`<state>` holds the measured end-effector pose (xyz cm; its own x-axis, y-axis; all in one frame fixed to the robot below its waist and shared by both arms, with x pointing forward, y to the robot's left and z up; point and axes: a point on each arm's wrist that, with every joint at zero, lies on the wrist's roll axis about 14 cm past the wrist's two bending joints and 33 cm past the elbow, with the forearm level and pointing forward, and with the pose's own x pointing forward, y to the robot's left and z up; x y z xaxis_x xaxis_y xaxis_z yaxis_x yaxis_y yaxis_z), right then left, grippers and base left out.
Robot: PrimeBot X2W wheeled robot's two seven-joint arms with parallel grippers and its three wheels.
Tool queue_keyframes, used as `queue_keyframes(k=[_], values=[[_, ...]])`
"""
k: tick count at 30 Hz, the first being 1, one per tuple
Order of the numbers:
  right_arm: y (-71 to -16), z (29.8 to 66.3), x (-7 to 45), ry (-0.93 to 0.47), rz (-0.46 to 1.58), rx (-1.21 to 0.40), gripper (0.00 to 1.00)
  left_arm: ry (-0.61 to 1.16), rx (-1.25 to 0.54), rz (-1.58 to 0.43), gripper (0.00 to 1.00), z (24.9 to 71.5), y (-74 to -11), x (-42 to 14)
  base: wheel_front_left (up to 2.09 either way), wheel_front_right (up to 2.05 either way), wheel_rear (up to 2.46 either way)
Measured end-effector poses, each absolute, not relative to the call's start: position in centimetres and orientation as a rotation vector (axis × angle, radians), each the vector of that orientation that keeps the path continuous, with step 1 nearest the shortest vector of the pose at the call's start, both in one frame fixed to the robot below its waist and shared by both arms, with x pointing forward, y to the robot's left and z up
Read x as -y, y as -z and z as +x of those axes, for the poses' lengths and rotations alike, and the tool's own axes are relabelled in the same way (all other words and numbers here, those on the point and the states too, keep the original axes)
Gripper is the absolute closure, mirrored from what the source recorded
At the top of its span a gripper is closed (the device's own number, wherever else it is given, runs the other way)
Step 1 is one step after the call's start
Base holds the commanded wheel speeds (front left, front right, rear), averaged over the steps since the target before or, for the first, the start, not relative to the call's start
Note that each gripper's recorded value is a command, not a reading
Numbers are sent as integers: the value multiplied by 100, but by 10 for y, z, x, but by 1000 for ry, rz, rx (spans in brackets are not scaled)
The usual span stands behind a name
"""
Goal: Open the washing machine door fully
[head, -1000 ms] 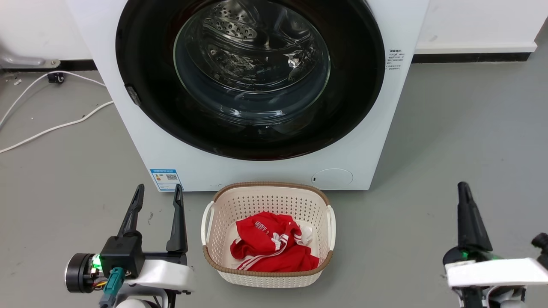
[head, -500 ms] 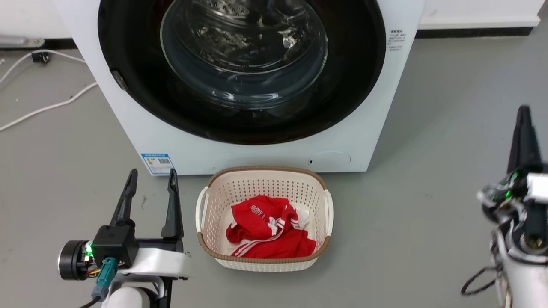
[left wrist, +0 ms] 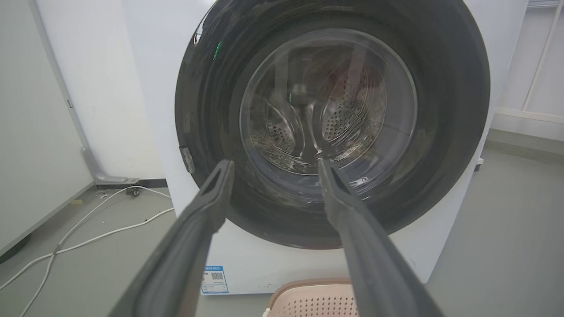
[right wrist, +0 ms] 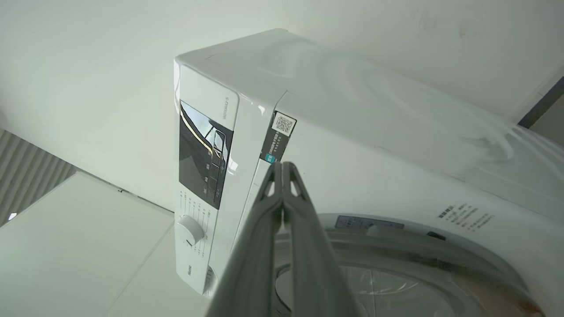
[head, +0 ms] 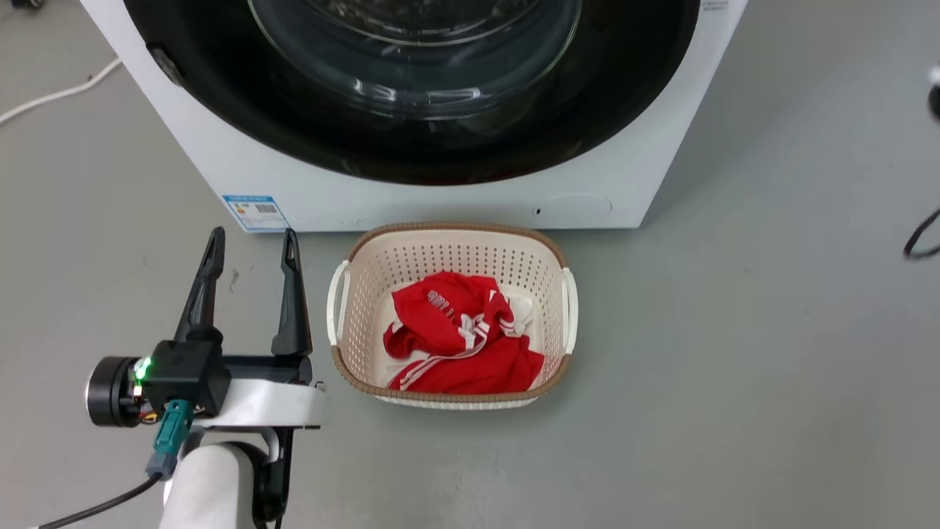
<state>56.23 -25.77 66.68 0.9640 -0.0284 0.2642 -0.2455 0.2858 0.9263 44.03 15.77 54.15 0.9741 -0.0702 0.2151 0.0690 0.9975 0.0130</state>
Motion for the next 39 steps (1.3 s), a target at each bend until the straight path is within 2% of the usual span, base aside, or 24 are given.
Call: queue_keyframes(k=[7, 15, 30, 39], values=[[-669, 617, 215, -262, 1065, -35, 100, 81, 205, 9, 0, 460, -531, -154, 0, 0, 0], [-639, 648, 163, -352, 864, -328, 100, 86, 195, 12, 0, 479, -519, -151, 0, 0, 0], [-590, 689, 129, -353, 746, -448, 100, 78, 149, 23, 0, 498, -489, -153, 0, 0, 0], [-580, 690, 110, -406, 765, -514, 100, 78, 140, 24, 0, 503, -484, -151, 0, 0, 0]])
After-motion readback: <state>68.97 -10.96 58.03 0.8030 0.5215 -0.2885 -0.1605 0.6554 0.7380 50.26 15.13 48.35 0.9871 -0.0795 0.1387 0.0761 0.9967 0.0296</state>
